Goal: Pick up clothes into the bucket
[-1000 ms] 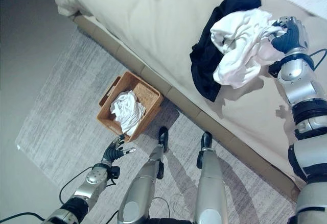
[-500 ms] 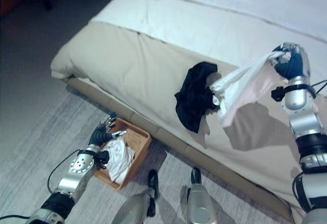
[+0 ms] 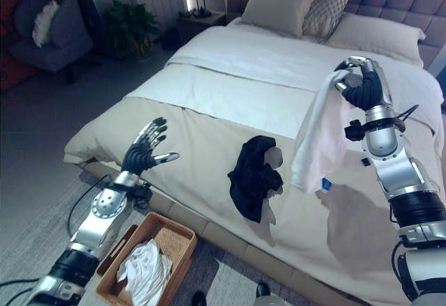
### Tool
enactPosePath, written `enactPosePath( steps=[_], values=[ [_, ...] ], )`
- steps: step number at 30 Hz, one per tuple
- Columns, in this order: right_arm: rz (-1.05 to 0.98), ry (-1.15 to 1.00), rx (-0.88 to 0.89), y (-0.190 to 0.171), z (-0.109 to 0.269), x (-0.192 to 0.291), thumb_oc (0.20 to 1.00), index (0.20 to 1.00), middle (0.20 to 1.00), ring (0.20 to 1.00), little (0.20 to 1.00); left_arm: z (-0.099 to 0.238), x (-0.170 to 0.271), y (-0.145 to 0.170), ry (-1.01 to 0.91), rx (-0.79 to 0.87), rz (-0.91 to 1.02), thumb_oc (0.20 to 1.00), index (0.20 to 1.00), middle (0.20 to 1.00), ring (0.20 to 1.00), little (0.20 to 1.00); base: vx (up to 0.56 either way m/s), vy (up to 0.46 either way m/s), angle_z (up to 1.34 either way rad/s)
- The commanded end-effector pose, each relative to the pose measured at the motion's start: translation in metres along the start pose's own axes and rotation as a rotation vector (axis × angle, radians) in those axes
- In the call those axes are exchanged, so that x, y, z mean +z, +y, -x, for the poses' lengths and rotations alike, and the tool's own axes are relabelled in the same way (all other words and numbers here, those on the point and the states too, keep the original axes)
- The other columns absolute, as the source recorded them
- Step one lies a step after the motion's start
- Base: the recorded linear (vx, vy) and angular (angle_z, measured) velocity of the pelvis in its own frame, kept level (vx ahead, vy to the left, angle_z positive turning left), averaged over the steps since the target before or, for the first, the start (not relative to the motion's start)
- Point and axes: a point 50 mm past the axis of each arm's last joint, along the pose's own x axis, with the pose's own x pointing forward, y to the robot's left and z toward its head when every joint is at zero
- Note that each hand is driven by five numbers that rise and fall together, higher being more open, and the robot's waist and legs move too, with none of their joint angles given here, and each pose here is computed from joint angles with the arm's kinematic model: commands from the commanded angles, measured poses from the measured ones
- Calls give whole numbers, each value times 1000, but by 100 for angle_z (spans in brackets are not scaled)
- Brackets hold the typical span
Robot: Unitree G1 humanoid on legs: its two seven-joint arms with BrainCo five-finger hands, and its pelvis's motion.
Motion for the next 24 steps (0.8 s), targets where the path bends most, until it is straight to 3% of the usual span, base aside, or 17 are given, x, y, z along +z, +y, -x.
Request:
enactPosePath(
  steps=[1, 12, 24],
  values=[
    [-119, -196, 5, -5, -14, 43, 200, 200, 200, 200, 200, -18, 14, -17, -66, -111, -57, 1000, 1000, 1000, 1000, 1000, 0, 0, 0],
    [-311, -431, 161, 6, -6, 99, 200, 200, 200, 200, 200, -41, 21, -63, -75, -263, 21, 1000, 1000, 1000, 1000, 1000, 10, 1, 0],
    [-587, -629, 360, 20, 15, 145, 200, 200, 200, 200, 200, -58, 29, -92, -72, -339, 79, 1000, 1000, 1000, 1000, 1000, 0, 0, 0]
  ],
)
